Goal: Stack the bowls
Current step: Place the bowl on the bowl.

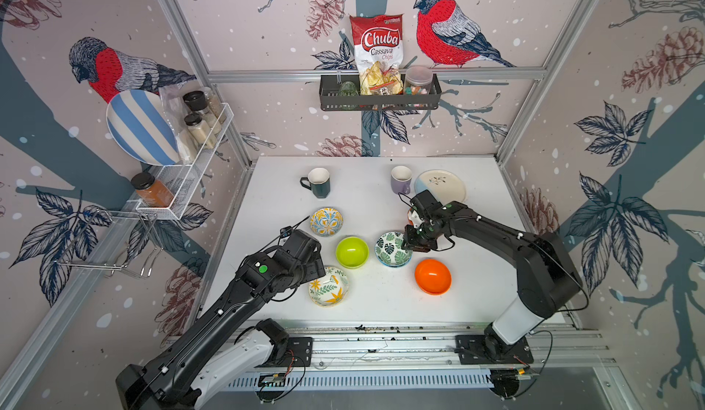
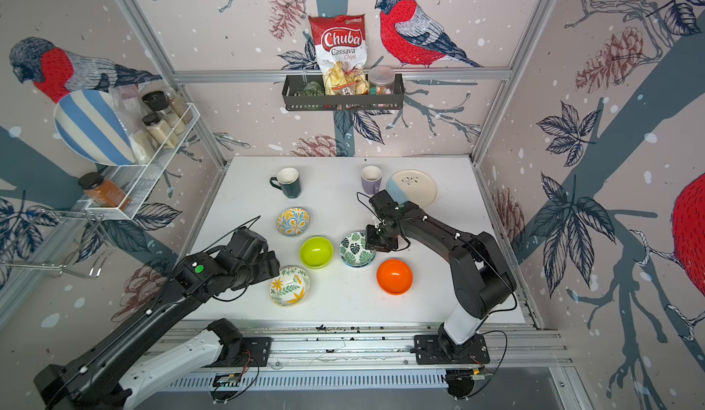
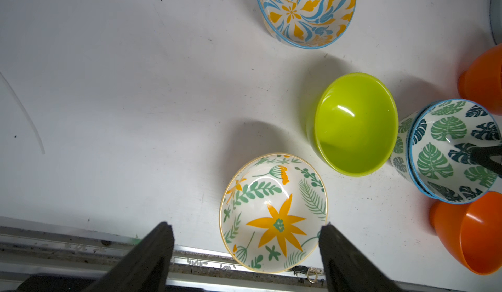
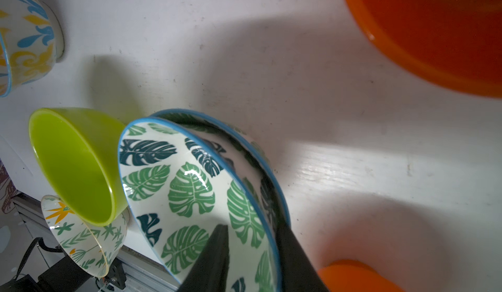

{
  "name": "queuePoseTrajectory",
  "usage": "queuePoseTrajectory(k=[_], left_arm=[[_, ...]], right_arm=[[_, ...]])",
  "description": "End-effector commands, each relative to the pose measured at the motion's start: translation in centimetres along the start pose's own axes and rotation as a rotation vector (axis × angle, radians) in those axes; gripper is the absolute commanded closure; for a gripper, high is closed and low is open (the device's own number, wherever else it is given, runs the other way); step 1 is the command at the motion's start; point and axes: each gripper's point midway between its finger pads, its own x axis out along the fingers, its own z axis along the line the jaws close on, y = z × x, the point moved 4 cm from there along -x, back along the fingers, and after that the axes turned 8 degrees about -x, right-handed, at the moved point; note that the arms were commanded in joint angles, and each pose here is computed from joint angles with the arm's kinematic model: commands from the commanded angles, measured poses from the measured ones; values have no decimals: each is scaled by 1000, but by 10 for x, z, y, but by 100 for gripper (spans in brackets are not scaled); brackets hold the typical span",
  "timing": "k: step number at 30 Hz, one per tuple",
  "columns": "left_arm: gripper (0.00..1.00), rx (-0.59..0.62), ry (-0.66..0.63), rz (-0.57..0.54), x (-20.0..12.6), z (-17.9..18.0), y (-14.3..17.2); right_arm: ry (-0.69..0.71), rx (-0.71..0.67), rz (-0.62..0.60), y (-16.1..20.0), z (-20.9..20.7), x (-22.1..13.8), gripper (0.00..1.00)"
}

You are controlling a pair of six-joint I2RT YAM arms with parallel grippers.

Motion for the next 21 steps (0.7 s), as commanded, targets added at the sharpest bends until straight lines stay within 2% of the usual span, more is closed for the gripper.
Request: queuePoseTrajectory(k=[1,10,21], left_arm=[[14,11,4,-5,-2,-1,-2],[14,13,7,-1,-1,-2,-2],[14,19,-1,9,2,-1,0]], right_arm=[[17,-20,-2,1,0,-8,65],[80,-32,-26,-1,-5,-22,62],[106,-35,-11,1,-9,-15,76]])
